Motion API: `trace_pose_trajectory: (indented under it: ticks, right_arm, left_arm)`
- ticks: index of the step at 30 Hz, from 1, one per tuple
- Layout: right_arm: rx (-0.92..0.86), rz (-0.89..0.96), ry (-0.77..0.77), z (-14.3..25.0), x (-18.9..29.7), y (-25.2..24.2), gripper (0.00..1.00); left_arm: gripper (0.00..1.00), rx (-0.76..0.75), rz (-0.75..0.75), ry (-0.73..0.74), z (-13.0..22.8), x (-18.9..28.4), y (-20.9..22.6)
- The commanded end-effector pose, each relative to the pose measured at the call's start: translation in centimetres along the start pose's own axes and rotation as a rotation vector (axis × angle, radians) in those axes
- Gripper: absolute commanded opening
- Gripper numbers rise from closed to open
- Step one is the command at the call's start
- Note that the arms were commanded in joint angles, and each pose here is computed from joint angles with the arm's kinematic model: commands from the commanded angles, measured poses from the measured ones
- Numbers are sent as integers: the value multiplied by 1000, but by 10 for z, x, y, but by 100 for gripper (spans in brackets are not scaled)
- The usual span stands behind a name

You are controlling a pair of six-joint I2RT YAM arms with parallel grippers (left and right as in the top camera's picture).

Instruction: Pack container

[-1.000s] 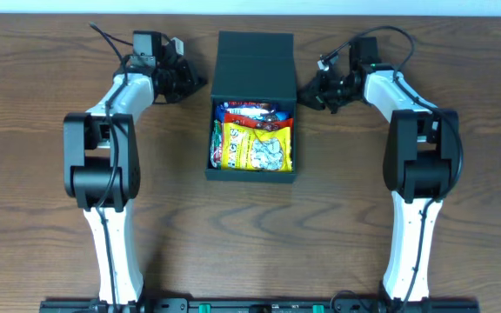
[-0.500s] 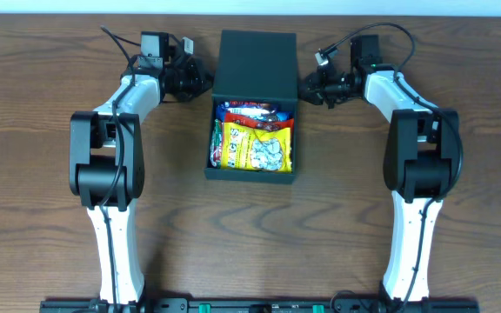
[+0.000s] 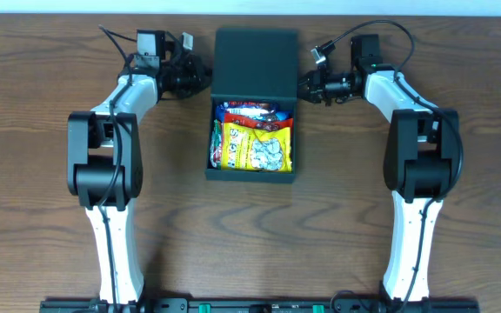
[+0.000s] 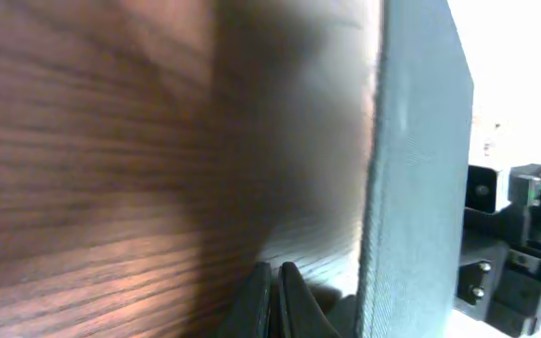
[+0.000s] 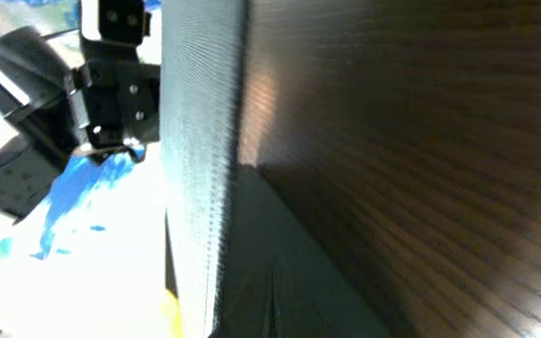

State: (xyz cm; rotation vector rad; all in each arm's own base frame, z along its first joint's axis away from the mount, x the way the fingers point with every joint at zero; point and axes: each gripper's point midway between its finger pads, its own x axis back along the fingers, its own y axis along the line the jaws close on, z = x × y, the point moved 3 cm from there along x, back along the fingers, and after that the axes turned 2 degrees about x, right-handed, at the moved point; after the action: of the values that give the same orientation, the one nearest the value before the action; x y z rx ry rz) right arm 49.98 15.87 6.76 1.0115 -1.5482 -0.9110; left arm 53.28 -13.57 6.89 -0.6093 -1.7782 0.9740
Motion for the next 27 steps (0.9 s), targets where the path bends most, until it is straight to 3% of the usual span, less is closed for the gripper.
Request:
trace_pose_trajectory:
  ticks: [1,8,19,23,27]
  right_arm:
    - [52,-103,25,2,1,17,2]
    - [193,-89,-21,-10,20,60,2]
    - [350,-81,-51,-6,47,128,1]
    - [336,103,-27,12,57,125,2]
    - [333,326,52,42,72,124,1]
  left_arm:
    - [6,-50,88,7,-11,9,-24]
    - [6,-186,181,-33,-30,36,-78]
    - [6,-374,296,-16,-16,76,-142]
    - [6,-447,240,0,0,98,-152]
    - [6,-492,44,32,22,119,-139]
